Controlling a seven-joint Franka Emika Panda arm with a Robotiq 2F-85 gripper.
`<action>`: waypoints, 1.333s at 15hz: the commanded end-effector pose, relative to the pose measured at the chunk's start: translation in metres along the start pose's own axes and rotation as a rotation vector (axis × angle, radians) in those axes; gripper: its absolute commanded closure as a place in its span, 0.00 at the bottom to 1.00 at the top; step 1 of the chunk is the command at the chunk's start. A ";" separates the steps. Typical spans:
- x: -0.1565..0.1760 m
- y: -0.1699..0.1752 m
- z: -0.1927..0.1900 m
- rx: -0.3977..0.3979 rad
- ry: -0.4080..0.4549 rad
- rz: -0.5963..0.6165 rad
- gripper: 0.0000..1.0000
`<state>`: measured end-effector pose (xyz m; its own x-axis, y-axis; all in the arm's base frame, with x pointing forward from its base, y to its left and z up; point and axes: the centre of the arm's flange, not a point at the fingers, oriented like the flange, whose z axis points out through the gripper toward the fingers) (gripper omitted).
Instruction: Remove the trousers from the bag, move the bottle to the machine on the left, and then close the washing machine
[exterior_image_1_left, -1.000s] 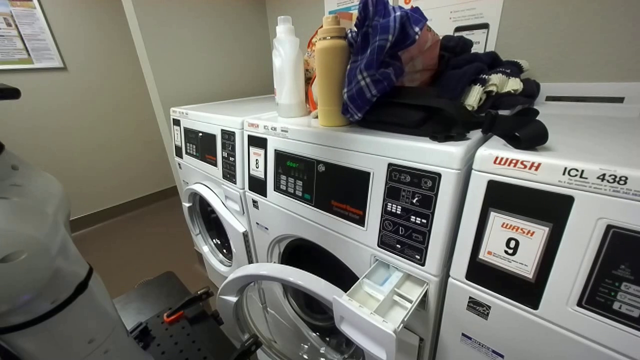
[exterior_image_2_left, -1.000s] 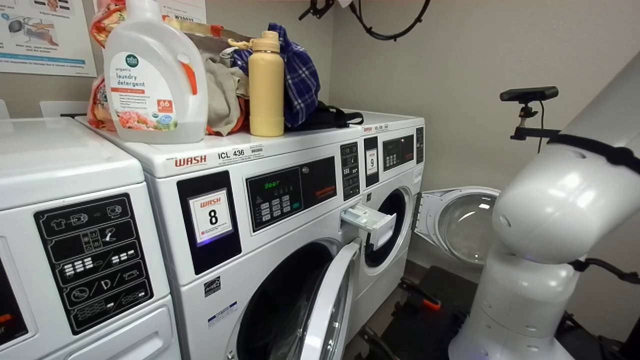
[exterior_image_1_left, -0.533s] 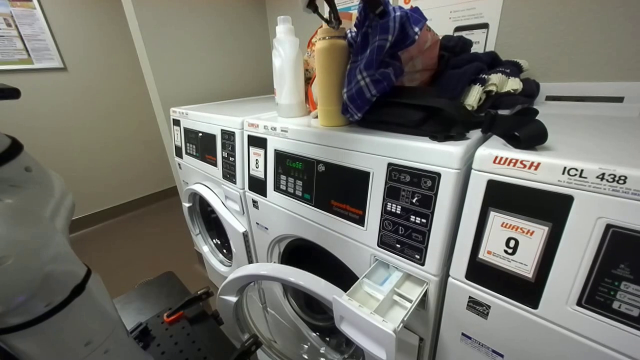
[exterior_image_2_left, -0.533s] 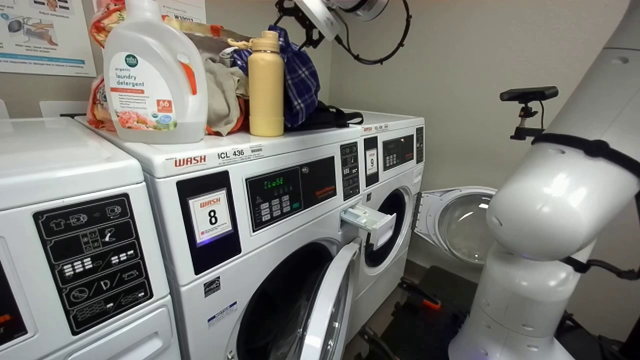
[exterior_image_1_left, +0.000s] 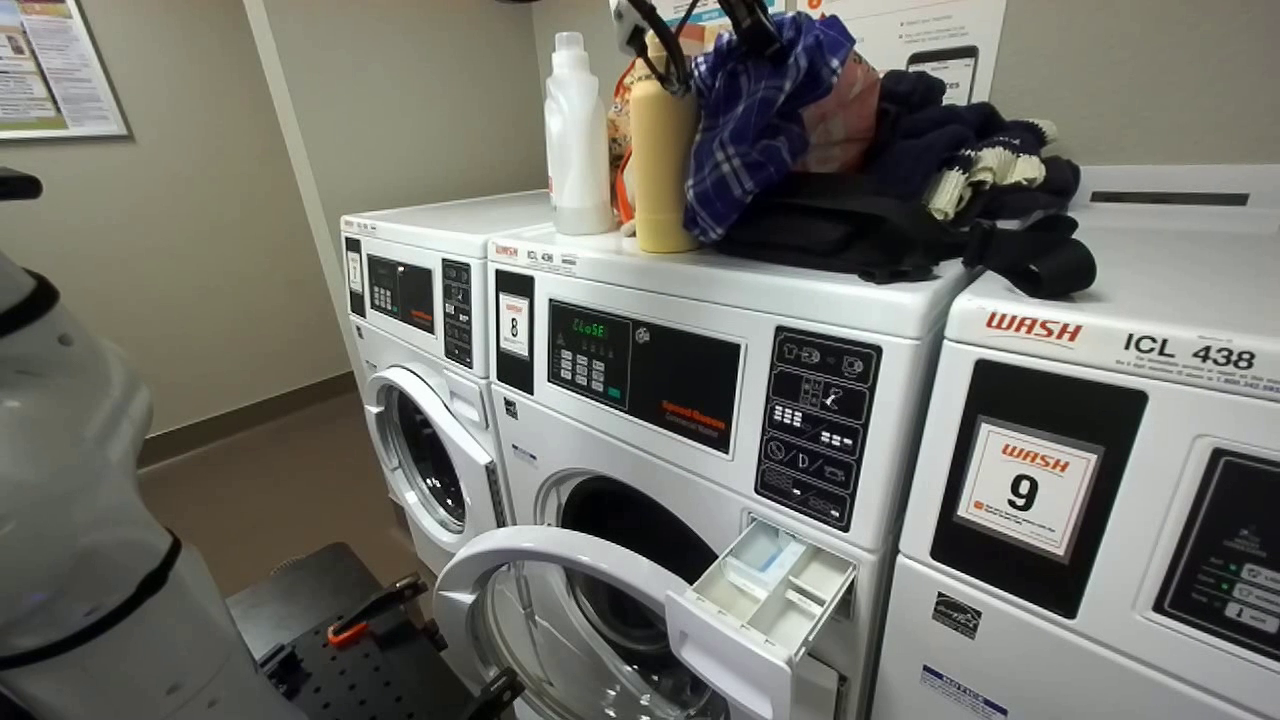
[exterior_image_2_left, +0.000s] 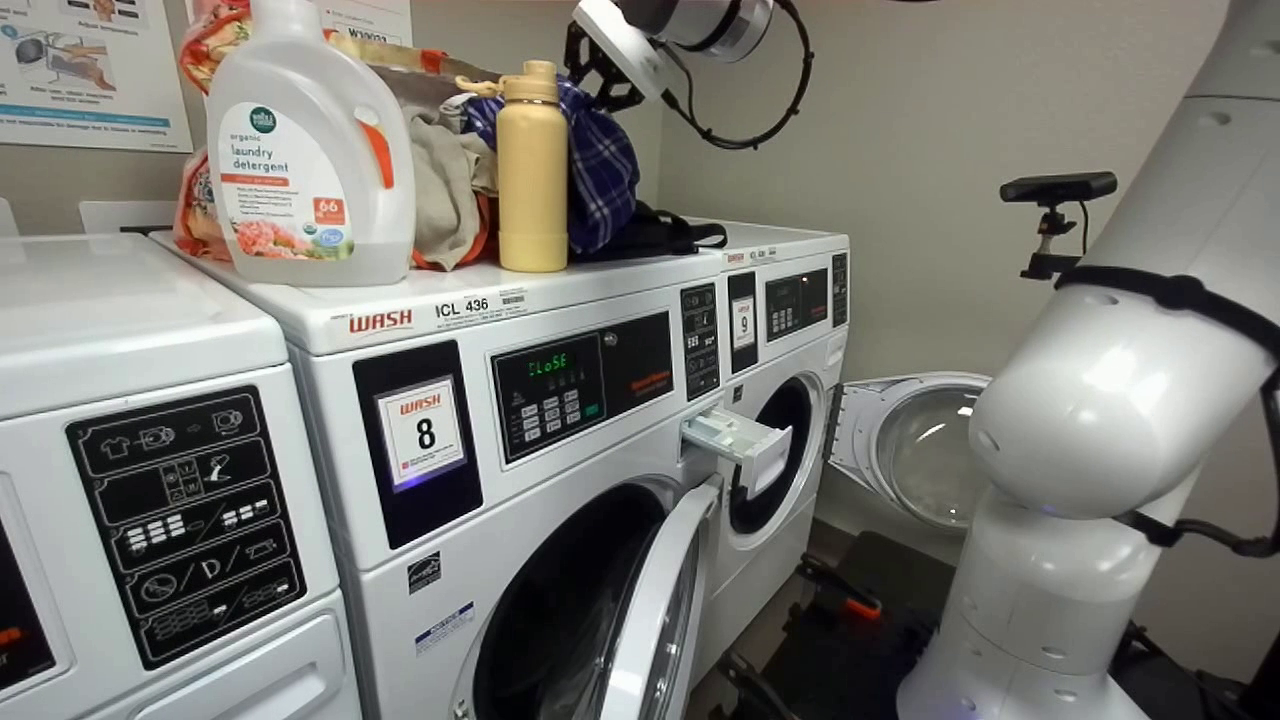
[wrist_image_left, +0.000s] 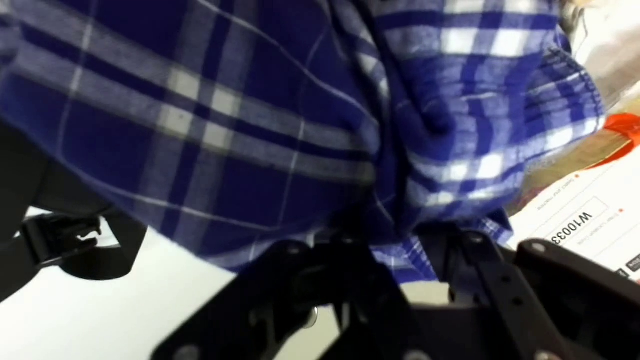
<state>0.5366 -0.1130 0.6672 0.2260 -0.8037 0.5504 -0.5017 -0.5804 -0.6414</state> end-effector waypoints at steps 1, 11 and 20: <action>-0.001 -0.008 -0.013 0.009 -0.006 0.070 0.95; 0.044 -0.027 -0.101 0.149 0.120 0.285 0.99; 0.099 -0.010 -0.196 0.270 0.396 0.461 0.99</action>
<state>0.4209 -0.1571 0.8159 -0.2132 -0.9175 0.3358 -0.2791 -0.2722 -0.9209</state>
